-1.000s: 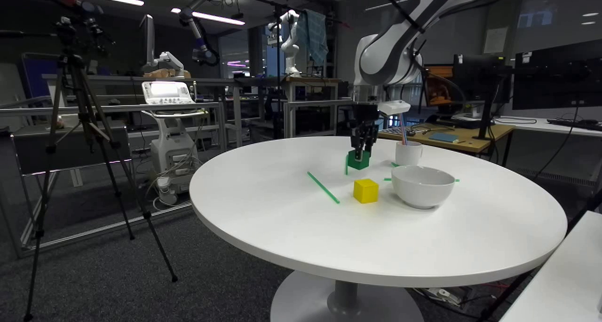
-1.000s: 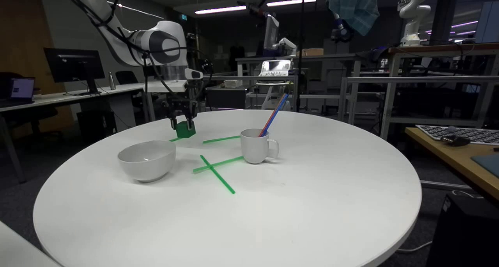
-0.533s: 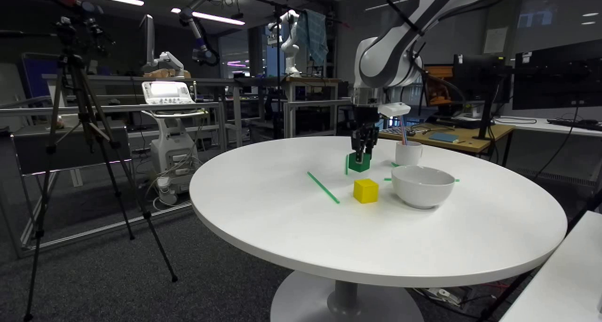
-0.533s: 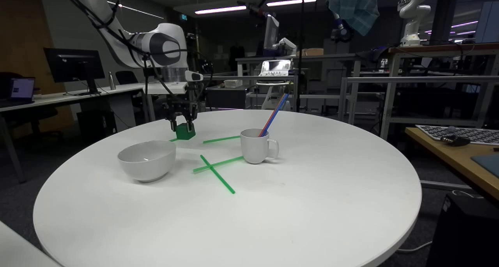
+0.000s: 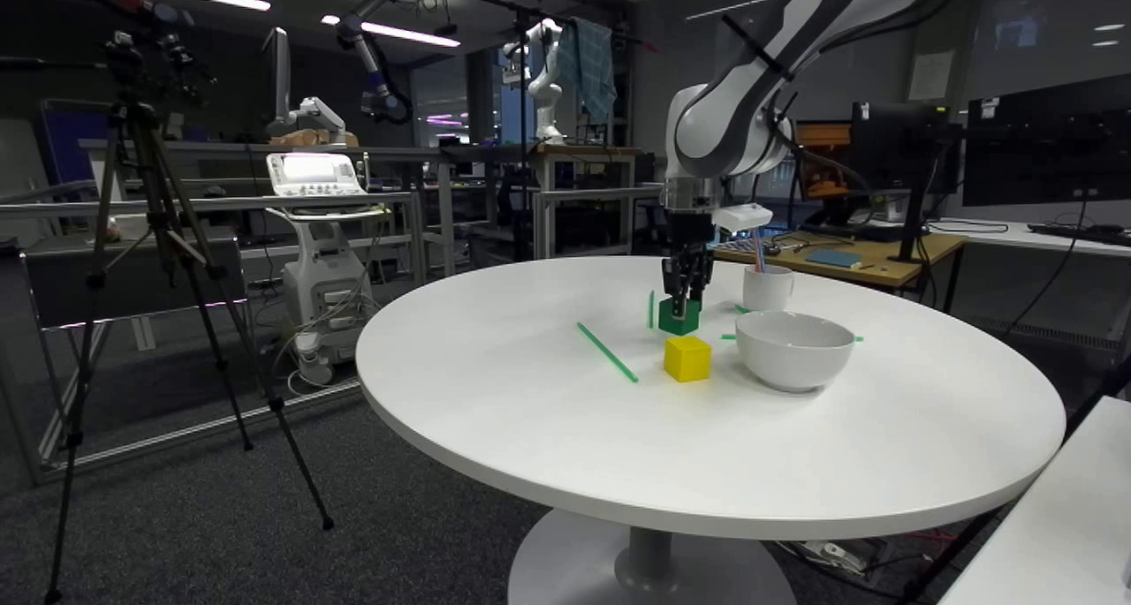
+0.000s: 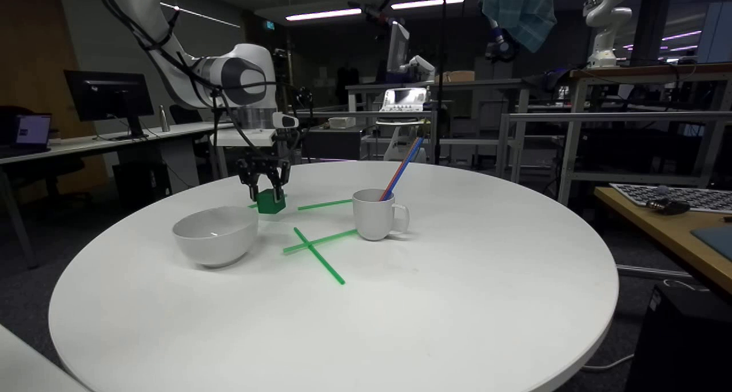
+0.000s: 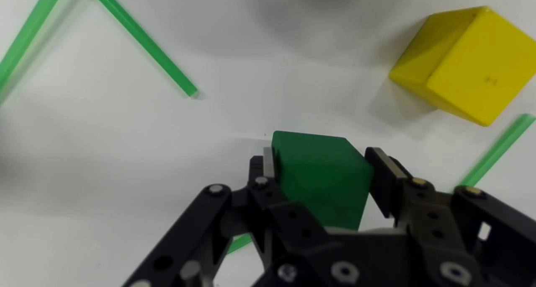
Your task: Remove the green block from the bowl and put it on the table
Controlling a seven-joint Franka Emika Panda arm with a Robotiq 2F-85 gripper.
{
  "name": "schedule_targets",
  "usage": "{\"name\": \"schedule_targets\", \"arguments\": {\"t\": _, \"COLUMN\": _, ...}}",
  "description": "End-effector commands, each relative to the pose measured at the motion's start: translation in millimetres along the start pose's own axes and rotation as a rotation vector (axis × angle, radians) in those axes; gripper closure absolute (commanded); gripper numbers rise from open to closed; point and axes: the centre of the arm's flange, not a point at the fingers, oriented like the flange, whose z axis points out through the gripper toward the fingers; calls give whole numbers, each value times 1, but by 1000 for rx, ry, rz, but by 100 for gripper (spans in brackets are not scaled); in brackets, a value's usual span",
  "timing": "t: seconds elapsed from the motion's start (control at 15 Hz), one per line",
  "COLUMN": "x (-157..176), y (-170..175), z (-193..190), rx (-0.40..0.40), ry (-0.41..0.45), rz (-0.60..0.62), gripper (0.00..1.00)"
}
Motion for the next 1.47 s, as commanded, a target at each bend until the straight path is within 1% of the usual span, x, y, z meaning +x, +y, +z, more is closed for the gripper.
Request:
{"name": "schedule_targets", "arguments": {"t": 0.0, "x": 6, "y": 9, "z": -3, "rx": 13, "ry": -13, "rz": -20, "gripper": 68}}
{"name": "schedule_targets", "arguments": {"t": 0.27, "x": 5, "y": 12, "z": -3, "rx": 15, "ry": -16, "rz": -12, "gripper": 68}}
{"name": "schedule_targets", "arguments": {"t": 0.33, "x": 5, "y": 12, "z": -4, "rx": 15, "ry": -17, "rz": -11, "gripper": 33}}
{"name": "schedule_targets", "arguments": {"t": 0.4, "x": 5, "y": 13, "z": -4, "rx": 16, "ry": -17, "rz": -9, "gripper": 18}}
{"name": "schedule_targets", "arguments": {"t": 0.47, "x": 5, "y": 13, "z": -4, "rx": 15, "ry": -17, "rz": -7, "gripper": 11}}
{"name": "schedule_targets", "arguments": {"t": 0.53, "x": 6, "y": 13, "z": -4, "rx": 15, "ry": -17, "rz": -7, "gripper": 2}}
{"name": "schedule_targets", "arguments": {"t": 0.6, "x": 6, "y": 13, "z": -5, "rx": 15, "ry": -17, "rz": -7, "gripper": 0}}
{"name": "schedule_targets", "arguments": {"t": 0.87, "x": 6, "y": 13, "z": -7, "rx": 11, "ry": -12, "rz": -6, "gripper": 0}}
{"name": "schedule_targets", "arguments": {"t": 1.07, "x": 6, "y": 15, "z": -18, "rx": 1, "ry": 6, "rz": -3, "gripper": 0}}
{"name": "schedule_targets", "arguments": {"t": 1.2, "x": 7, "y": 16, "z": -31, "rx": -11, "ry": 30, "rz": 0, "gripper": 0}}
{"name": "schedule_targets", "arguments": {"t": 1.4, "x": 8, "y": 17, "z": -61, "rx": -33, "ry": 83, "rz": 1, "gripper": 0}}
